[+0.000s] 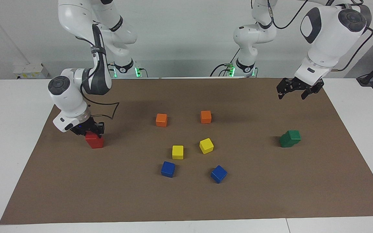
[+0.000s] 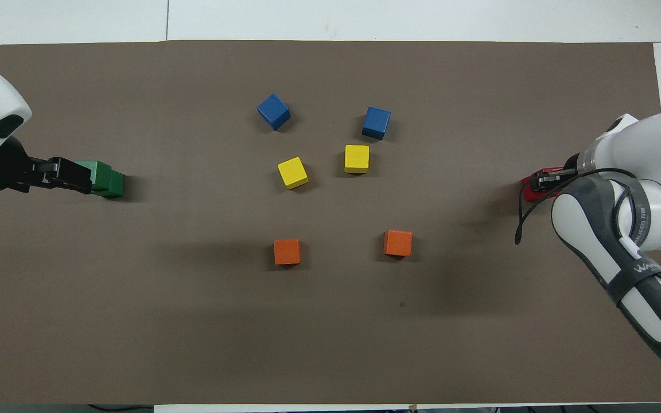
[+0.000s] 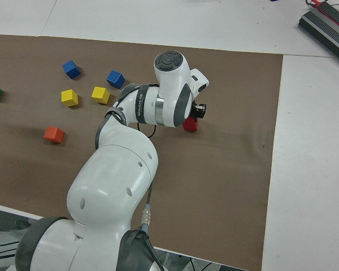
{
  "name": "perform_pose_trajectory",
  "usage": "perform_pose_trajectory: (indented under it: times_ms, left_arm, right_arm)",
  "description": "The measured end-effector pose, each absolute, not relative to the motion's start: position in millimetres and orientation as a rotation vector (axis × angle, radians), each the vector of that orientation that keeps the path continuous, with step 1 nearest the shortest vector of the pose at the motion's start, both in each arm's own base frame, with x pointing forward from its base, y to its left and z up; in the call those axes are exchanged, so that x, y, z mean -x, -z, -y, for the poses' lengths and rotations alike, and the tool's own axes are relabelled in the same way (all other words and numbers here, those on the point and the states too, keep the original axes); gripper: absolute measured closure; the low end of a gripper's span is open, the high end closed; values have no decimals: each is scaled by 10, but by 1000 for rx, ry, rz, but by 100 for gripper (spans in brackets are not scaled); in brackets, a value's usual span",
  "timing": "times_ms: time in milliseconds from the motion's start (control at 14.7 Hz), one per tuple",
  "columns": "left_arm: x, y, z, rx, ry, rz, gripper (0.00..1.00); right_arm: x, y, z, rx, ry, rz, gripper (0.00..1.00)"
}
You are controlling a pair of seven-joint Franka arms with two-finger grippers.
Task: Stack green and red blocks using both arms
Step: 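Hold the red cube on the red stack and open the right gripper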
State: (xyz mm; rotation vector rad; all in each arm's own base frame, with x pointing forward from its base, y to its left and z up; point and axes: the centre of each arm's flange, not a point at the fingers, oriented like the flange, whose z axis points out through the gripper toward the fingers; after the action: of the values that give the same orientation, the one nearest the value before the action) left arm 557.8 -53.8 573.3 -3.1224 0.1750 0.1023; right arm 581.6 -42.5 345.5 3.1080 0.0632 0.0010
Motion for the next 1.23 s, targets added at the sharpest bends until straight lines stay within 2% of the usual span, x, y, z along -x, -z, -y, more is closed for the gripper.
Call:
perform_pose_trajectory:
  times_ms: [477,1225]
  left_arm:
    - [-5629,-5790,546,3131,-26,-173,0]
    - [-5623,-5793,645,3130,-20,-201,0]
  right_arm:
    - [-5819,-3454,430,-3108,-11,-62,45]
    - [-5821,-3454,425,-3108,-15,-63,43]
